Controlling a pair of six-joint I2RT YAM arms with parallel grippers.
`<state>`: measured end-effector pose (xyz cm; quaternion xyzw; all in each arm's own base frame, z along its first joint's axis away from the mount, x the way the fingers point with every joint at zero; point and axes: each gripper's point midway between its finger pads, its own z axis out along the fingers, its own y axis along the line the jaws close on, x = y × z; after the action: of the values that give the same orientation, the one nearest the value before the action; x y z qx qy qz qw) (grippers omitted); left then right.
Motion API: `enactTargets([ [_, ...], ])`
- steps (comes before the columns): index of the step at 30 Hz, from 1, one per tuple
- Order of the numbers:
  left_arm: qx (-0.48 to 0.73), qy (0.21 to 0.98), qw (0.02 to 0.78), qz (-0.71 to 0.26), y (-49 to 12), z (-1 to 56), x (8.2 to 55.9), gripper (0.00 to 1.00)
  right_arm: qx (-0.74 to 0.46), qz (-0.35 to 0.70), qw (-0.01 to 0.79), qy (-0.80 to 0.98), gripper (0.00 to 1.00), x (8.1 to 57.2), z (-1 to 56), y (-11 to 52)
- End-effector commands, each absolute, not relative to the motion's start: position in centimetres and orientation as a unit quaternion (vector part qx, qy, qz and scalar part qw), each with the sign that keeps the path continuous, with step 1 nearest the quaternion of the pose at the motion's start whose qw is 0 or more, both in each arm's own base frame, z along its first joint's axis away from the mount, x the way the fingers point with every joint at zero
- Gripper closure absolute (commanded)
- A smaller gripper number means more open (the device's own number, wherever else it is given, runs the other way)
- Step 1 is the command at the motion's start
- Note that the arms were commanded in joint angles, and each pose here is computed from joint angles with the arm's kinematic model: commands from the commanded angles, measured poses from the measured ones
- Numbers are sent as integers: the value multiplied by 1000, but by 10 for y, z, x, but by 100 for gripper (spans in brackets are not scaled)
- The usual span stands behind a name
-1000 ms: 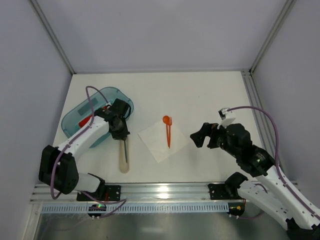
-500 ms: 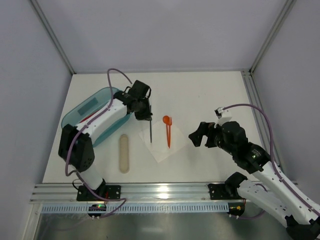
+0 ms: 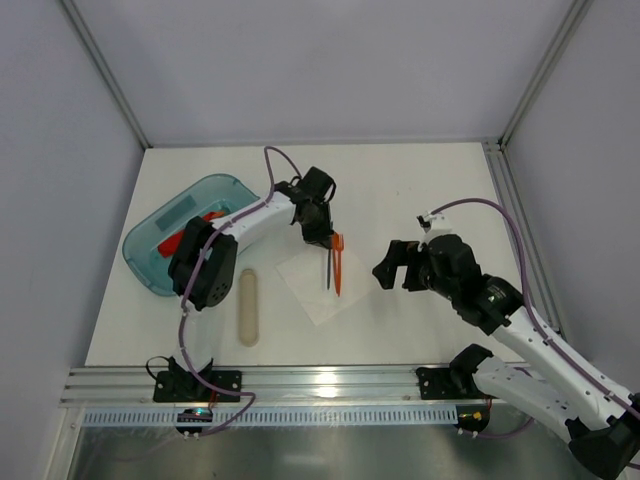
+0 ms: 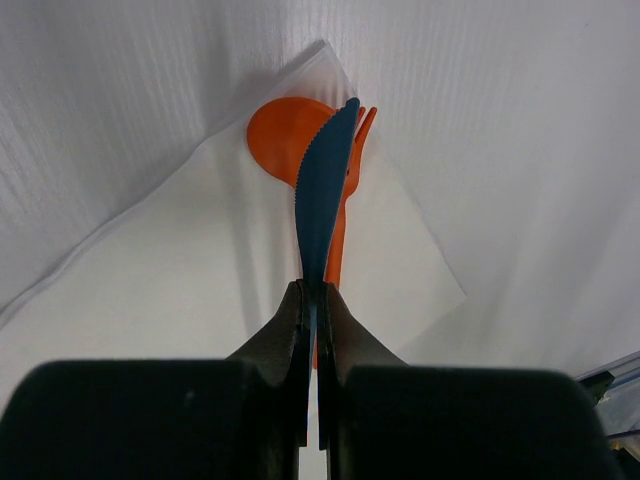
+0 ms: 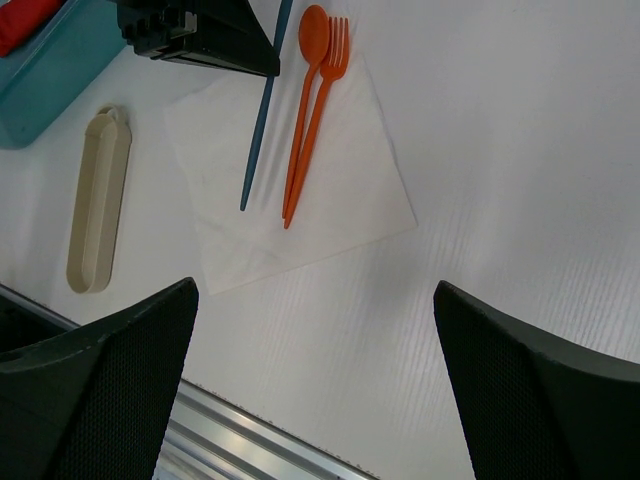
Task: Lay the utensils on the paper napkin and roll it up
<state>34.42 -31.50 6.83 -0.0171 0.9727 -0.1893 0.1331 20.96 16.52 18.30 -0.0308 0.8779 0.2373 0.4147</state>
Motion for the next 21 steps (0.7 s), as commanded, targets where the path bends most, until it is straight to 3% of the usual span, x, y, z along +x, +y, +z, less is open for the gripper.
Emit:
enactTargets([
  [1, -16, 963, 152, -221, -330, 82, 359, 100, -27, 248, 447, 859, 0, 222, 208, 170],
  [16, -20, 972, 132, -194, -322, 46, 352, 100, -25, 237, 447, 863, 0, 223, 203, 166],
  [21, -17, 970, 129, -203, -324, 43, 348, 93, -23, 236, 443, 865, 0, 223, 201, 166],
])
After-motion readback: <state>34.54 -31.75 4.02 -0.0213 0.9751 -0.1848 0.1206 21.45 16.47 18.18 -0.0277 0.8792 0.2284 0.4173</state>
